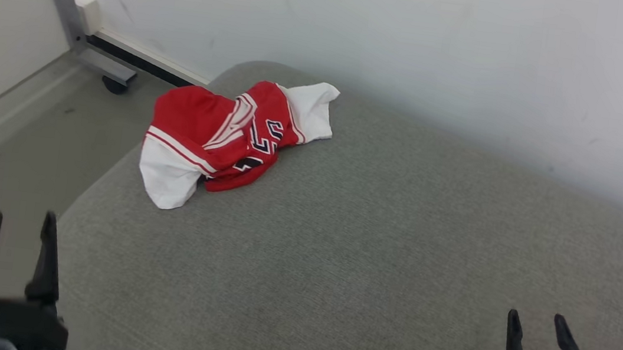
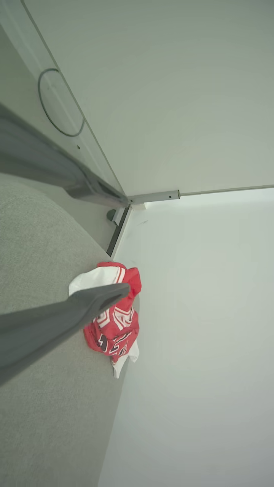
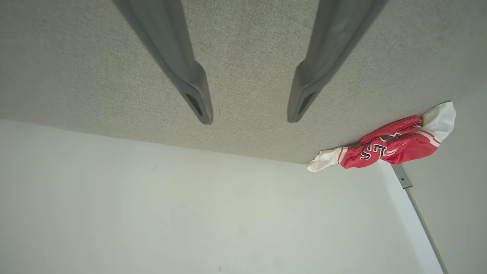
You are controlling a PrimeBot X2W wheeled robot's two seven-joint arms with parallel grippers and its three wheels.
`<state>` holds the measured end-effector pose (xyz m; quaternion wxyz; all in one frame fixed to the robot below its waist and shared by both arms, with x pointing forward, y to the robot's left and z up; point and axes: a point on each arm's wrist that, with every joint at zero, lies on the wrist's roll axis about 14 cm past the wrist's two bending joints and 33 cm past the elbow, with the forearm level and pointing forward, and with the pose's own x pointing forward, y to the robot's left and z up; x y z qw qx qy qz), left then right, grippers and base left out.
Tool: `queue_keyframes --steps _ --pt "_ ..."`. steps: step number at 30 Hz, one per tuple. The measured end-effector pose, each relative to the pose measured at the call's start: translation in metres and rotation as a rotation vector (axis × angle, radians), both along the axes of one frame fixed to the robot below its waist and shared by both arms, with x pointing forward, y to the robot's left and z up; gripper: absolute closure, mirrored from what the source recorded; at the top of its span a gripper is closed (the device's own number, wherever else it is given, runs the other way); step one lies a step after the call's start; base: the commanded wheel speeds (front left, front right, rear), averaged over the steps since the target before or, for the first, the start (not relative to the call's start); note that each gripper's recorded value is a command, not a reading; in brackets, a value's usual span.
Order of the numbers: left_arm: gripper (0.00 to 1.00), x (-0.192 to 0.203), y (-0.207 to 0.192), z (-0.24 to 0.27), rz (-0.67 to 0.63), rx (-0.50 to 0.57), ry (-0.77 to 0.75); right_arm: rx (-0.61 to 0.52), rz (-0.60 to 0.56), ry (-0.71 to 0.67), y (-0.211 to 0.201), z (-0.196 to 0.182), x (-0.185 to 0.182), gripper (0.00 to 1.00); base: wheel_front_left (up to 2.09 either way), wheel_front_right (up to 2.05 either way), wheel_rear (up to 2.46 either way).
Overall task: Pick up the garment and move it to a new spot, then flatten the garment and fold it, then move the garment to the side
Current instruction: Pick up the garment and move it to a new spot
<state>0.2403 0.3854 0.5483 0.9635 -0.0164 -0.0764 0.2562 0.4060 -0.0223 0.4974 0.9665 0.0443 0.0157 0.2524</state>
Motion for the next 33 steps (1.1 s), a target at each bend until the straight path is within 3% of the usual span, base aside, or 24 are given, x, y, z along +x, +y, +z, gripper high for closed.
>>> queue_keyframes --steps 13,19,24,33 --pt "0.00 0.124 0.025 0.080 -0.123 0.081 -0.106 -0.010 -0.226 -0.068 -0.075 0.014 0.034 0.00 0.00 0.00 0.00" --pt "0.00 0.190 0.028 0.091 -0.166 0.057 -0.105 -0.019 -0.341 -0.059 -0.117 0.005 0.041 0.00 0.00 0.00 0.00" --pt "0.00 0.244 0.026 0.074 -0.199 0.057 -0.024 -0.040 -0.419 -0.027 -0.146 -0.012 0.044 0.00 0.00 0.00 0.00" --pt "0.00 0.317 0.010 -0.007 -0.250 -0.052 0.174 -0.098 -0.532 0.024 -0.190 -0.038 0.044 0.00 0.00 0.00 0.00"
